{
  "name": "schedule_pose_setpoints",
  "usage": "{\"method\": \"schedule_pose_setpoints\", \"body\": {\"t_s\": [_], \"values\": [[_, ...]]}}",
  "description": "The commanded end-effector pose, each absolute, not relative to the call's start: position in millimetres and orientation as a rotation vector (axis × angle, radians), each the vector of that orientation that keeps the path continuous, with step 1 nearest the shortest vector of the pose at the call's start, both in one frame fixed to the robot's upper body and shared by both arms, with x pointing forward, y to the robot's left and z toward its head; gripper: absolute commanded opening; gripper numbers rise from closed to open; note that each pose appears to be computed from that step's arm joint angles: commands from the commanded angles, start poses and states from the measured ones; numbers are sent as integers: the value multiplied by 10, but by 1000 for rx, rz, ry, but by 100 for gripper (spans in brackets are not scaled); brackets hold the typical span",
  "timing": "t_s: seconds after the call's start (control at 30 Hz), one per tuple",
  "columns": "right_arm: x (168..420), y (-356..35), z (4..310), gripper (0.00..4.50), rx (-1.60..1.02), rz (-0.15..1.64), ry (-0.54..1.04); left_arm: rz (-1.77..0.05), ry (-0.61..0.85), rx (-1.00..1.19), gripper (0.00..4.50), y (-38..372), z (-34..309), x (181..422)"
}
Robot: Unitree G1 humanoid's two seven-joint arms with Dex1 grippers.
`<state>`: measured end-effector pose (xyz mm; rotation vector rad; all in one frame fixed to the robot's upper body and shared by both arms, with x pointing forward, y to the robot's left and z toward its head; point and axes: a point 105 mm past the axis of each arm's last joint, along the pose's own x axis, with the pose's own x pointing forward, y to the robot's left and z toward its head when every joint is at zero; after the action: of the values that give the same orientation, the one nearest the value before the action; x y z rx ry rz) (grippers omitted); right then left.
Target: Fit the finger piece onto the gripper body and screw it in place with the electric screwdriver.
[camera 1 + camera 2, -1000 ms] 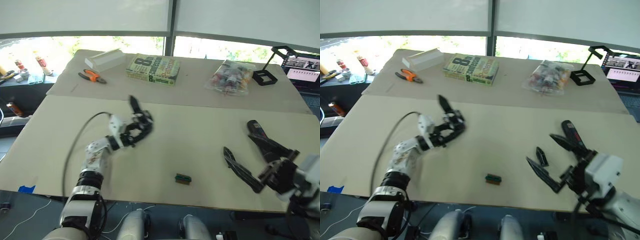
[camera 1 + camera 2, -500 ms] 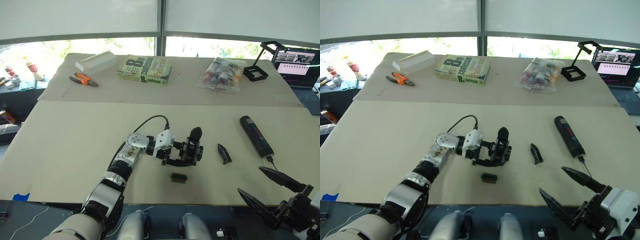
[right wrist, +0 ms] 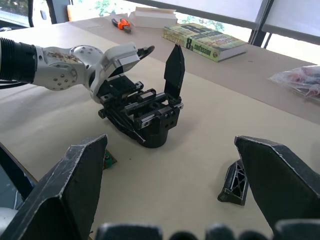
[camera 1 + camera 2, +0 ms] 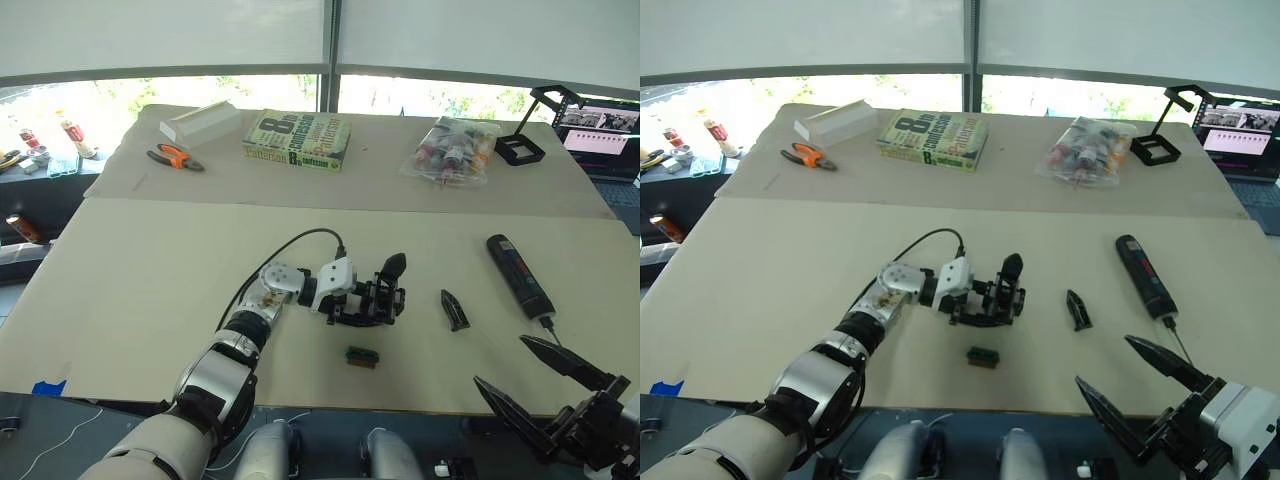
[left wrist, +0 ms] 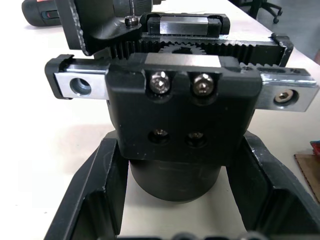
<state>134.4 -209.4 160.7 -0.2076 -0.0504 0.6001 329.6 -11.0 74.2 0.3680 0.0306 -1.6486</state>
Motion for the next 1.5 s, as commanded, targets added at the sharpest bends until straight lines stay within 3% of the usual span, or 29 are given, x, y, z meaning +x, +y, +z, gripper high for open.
{"method": "schedule_pose_setpoints", "body": {"t_s": [0.03, 0.07, 0.13, 0.23, 0.37, 0.57, 0.67, 0.77, 0.9, 1.0, 1.2, 1.37, 1.5], "values": [[1314, -2038, 1733, 450, -223, 617, -82, -1617, 20, 355, 229, -100, 817, 3362], [1307, -2031, 1734, 450, -216, 622, -75, -1603, 21, 350, 229, -86, 818, 3377], [1304, -2023, 1746, 450, -206, 629, -69, -1592, 18, 338, 330, -49, 815, 3382], [1334, -2025, 1815, 450, -201, 636, -72, -1578, 19, 335, 446, 43, 797, 3386], [1421, -2107, 1846, 450, -195, 631, 39, -1545, 11, 341, 446, 289, 822, 3408], [1777, -2544, 1552, 450, -298, 460, 563, -1383, -32, 310, 446, 929, 1041, 3491], [2012, -2698, 1512, 450, -337, 408, 689, -1448, -96, 85, 446, 1183, 1393, 3252], [2191, -2673, 1406, 450, -228, 406, 755, -1478, -197, 110, 446, 1233, 1646, 2999], [2516, -2613, 1183, 450, -117, 354, 833, -1463, -131, 78, 446, 1242, 1715, 2684], [2695, -2531, 1121, 450, -50, 337, 848, -1417, -96, 46, 446, 1263, 1670, 2587], [2807, -2305, 995, 450, -45, 363, 902, -1356, -76, 24, 446, 1267, 1603, 2476], [2766, -2208, 830, 450, -81, 350, 981, -1342, -77, 41, 446, 1284, 1592, 2482], [2687, -2189, 706, 339, -127, 339, 1035, -1351, -87, 71, 450, 1307, 1619, 2523]]}}
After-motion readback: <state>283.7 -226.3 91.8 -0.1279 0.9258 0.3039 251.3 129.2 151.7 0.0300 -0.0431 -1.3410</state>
